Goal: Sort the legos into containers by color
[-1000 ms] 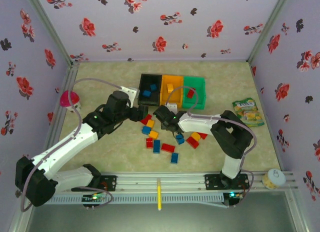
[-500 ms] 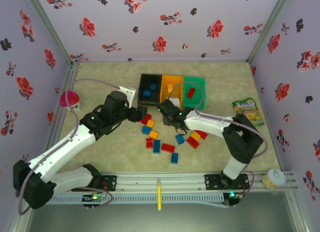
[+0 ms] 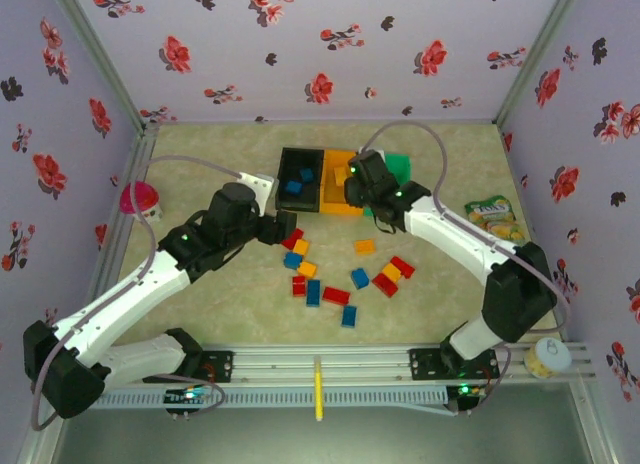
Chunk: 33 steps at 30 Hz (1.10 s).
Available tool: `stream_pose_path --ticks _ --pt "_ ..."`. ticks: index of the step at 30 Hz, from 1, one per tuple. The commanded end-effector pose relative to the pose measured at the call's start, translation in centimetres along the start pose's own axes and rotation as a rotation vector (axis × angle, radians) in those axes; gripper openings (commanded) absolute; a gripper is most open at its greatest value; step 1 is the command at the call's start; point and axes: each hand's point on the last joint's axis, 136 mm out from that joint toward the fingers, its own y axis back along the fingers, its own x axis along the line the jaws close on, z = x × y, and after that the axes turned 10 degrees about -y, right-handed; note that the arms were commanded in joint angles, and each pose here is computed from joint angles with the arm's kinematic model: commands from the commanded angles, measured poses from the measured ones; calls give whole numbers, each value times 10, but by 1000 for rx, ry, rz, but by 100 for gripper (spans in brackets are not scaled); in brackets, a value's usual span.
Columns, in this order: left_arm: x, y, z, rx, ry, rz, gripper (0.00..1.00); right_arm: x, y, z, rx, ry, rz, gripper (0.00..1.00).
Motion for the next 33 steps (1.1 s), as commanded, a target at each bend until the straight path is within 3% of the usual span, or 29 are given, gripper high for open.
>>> stream_pose_path --ticks 1,14,24,33 --pt "-1 2 9 -11 14 15 76 6 -26 10 21 45 41 37" --pt "-7 -1 8 -3 11 6 77 2 -112 38 93 11 63 37" --pt "-7 -3 5 1 10 8 76 -8 -131 47 112 12 22 40" --pt "-5 -1 3 8 20 13 77 -12 -133 53 111 14 14 56"
